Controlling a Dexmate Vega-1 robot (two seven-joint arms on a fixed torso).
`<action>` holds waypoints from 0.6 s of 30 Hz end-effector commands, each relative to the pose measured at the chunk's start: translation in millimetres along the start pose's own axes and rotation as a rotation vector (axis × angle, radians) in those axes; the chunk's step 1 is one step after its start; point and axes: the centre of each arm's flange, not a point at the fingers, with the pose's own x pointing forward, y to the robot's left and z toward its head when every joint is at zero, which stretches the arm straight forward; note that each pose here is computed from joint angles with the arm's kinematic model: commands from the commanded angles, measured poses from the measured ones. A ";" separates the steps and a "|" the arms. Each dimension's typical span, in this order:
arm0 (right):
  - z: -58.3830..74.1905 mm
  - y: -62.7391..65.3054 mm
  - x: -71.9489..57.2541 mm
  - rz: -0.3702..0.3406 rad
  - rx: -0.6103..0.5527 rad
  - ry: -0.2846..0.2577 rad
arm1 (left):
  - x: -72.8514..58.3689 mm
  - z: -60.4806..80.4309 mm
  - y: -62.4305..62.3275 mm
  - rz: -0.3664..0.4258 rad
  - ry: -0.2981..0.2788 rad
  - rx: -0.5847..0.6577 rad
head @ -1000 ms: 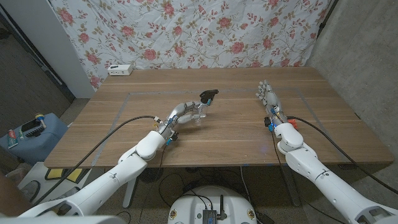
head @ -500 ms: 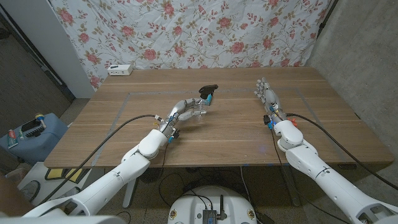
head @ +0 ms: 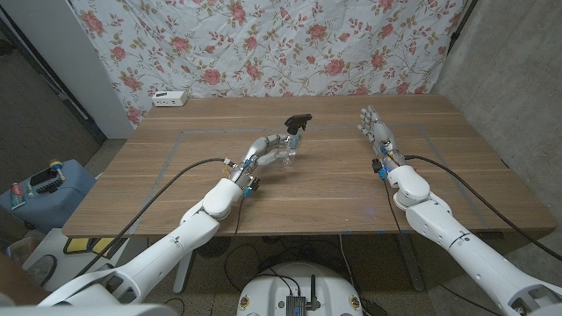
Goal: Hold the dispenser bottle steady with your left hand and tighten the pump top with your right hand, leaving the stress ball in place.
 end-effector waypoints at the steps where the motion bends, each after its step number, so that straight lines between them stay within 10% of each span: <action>1: 12.7 -1.6 1.5 0.018 -0.026 -0.017 | 15.6 8.7 -5.1 -0.004 -0.030 -0.002; 18: 39.4 0.6 -2.0 0.062 -0.112 -0.010 | 30.3 12.3 -6.9 -0.016 -0.058 -0.004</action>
